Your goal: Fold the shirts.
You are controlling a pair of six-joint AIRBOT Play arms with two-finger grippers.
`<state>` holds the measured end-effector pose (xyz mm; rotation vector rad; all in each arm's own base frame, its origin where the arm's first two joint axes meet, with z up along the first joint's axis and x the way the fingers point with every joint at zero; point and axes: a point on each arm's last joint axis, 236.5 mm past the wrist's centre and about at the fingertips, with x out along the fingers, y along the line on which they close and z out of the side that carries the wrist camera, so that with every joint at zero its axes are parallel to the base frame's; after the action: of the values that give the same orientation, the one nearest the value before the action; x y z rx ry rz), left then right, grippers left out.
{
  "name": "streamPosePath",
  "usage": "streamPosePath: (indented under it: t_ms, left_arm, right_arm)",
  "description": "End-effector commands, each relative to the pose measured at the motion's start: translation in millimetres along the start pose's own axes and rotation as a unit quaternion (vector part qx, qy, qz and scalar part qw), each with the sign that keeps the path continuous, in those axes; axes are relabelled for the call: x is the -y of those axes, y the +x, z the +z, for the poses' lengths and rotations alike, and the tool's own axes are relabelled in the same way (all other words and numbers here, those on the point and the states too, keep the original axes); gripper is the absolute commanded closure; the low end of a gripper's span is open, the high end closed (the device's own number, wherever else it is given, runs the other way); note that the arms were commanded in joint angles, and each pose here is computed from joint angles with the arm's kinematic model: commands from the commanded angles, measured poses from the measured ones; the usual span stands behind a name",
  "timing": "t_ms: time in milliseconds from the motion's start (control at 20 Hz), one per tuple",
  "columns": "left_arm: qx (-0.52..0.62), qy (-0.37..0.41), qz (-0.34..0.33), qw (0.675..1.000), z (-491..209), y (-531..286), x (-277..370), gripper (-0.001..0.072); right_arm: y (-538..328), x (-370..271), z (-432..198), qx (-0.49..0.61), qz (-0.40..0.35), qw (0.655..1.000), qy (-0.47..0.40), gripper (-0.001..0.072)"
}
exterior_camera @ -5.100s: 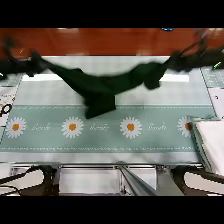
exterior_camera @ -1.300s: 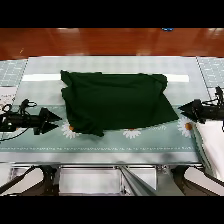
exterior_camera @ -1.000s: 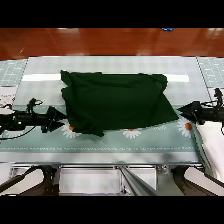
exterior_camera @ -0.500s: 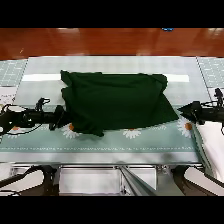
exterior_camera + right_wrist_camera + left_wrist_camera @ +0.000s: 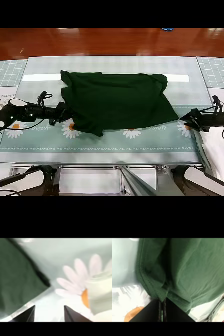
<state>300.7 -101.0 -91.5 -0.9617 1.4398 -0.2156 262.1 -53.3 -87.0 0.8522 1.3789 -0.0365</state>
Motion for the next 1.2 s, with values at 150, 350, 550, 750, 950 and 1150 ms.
streamPosePath:
  t_ms: [150,350,550,750,950,1150]
  left_arm:
    - [-0.003,0.004,-0.002,1.000,-0.7,-0.5,2.5,0.0686]
    - [-0.001,0.003,-0.002,1.000,0.2,-0.6,2.4,0.0686]
    - [0.041,0.032,-0.019,0.998,28.5,-28.7,26.3,0.0686]
    - [0.160,0.130,-0.059,0.977,82.6,-132.9,107.1,0.0686]
    - [0.275,0.262,-0.083,0.922,82.8,-261.0,215.1,0.0686]
    - [0.390,0.378,-0.088,0.835,33.2,-377.6,306.5,0.0687]
  right_arm:
    - [38.8,-25.4,16.0,-0.002,0.056,0.998,0.024,0.0296]
    - [68.8,-50.3,28.5,-0.015,0.066,0.998,0.005,0.0330]
    - [56.3,-102.6,40.3,-0.030,0.086,0.993,-0.077,0.0682]
    - [-37.0,-196.6,88.3,0.050,0.096,0.975,-0.194,0.0683]
    - [-176.1,-306.5,99.5,0.212,0.088,0.918,-0.324,0.0683]
    - [-320.1,-369.6,53.3,0.368,0.083,0.836,-0.399,0.0683]
